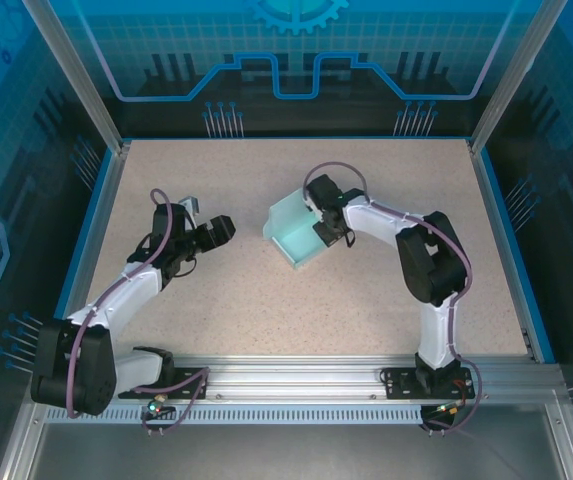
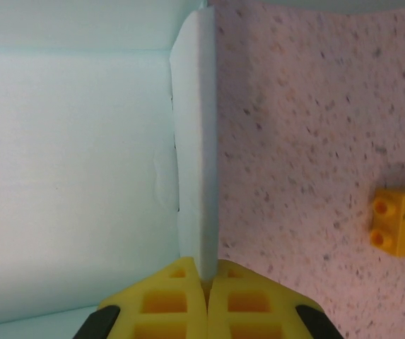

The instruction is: Fold the paper box

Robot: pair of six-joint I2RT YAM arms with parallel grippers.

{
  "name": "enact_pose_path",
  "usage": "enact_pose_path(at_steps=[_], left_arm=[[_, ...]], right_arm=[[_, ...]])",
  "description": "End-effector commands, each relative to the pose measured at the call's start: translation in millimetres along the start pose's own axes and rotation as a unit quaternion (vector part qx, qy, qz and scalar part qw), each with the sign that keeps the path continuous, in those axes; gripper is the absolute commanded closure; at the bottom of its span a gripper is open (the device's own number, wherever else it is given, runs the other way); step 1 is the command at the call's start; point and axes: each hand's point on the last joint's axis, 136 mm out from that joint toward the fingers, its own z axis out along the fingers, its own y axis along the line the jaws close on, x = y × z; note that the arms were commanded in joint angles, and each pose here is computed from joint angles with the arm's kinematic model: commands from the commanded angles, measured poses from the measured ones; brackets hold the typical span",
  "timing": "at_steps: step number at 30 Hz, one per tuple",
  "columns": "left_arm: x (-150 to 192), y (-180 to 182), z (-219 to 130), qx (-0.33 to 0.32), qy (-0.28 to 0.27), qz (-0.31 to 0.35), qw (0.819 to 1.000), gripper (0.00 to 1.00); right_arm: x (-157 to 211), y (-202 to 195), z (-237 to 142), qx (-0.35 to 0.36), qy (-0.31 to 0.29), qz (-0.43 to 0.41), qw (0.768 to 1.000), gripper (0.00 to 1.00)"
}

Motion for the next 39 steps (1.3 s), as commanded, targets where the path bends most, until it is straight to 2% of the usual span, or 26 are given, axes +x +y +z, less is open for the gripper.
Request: enact_pose_path(at_steps=[1,6,11,17,22,28,33,39], left_arm=[[-1.8,-1.8,2.6,0.013,0.001,-0.003,1.0,0.07],[-2.6,-3.6,4.9,0.016,0.005,-0.004,1.0,0.07],[-2.5,-5.5,7.3,0.02,0.009,-0.004,1.0,0.07],[-2.9,-6.0,9.2,0.021,0.011,-0.006,1.0,0.08],[-3.2,-5.9,9.9,0.02,0.012,-0.01,1.0,0.09],[-4.1,-11.0,8.3,0.028,0.011,-0.009,1.0,0.09],[-5.7,-25.1,5.0,0.047,0.006,0.003,0.999,0.1],[-3.1,-55.9,3.7,0.086,0.007,0.036,0.996,0.11]], right_arm=[[25.5,-11.6,-0.6,0.007,0.04,0.044,0.998,0.94],[28.9,-19.5,1.7,0.007,0.042,0.104,0.994,0.92],[18.9,-6.1,-1.8,-0.027,0.023,0.134,0.99,0.87],[9.7,4.5,-13.6,-0.066,-0.001,0.156,0.986,0.77],[6.5,6.6,-26.8,-0.084,-0.022,0.171,0.981,0.64],[5.1,-4.3,-55.1,-0.081,-0.056,0.181,0.978,0.49],[16.8,-22.8,-78.5,-0.066,-0.082,0.211,0.972,0.44],[28.6,-61.8,-66.3,-0.073,-0.078,0.301,0.948,0.38]])
